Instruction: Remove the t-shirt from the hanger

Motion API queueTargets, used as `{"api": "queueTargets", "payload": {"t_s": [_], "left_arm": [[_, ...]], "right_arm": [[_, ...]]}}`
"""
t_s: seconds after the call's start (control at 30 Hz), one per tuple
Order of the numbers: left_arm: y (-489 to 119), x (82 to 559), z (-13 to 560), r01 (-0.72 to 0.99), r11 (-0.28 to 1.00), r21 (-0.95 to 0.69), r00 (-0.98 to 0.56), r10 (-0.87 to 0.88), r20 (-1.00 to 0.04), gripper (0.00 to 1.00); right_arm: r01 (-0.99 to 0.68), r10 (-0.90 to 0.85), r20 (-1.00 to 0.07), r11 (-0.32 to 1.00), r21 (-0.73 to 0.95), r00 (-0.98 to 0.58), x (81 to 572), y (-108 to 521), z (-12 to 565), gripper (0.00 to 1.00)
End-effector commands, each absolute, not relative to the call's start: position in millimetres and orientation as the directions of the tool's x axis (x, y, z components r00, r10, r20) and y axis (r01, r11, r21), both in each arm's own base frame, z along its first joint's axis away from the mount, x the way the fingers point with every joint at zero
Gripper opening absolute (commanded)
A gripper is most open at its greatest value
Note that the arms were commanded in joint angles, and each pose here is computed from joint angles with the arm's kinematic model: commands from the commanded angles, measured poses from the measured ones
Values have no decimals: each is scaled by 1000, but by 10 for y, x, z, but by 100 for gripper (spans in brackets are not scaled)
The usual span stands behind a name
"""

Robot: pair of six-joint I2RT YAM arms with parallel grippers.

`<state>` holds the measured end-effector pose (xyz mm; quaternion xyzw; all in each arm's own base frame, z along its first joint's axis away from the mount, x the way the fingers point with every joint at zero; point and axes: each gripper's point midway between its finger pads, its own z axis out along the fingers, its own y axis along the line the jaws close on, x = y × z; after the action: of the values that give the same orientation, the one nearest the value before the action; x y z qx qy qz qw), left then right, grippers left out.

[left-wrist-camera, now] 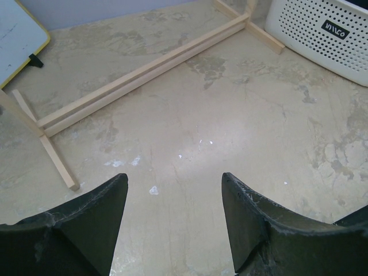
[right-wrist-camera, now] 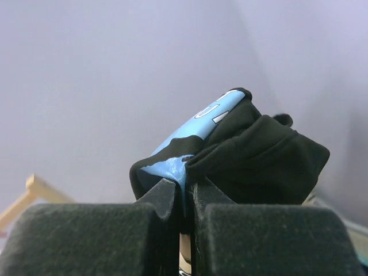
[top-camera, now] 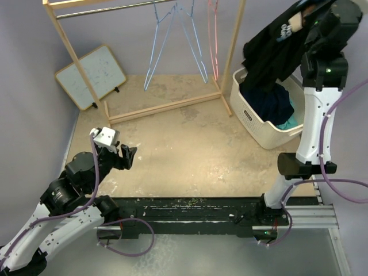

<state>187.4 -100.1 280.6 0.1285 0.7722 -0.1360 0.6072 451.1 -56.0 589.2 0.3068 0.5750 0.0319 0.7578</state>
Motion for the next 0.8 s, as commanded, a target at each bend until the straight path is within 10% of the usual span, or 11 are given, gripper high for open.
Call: {"api": "queueTargets", "payload": {"t_s": [0.0, 0.43, 0.77], "left_arm": [[-1015, 1858, 2895, 373, 924, -82, -200, -6, -980, 70], [-1041, 1839, 2905, 392, 916, -85, -197, -6, -980, 70], [-1063, 1853, 2882, 394, 916, -80, -207, 3, -978, 70]], "right_arm": [[428, 216, -777, 733, 529, 591, 3887, -1094, 6577, 0], [487, 334, -918, 779, 396, 212, 4572, -876, 4723, 0], [445, 331, -940, 832, 331, 80, 4914, -741, 4505, 0]]}}
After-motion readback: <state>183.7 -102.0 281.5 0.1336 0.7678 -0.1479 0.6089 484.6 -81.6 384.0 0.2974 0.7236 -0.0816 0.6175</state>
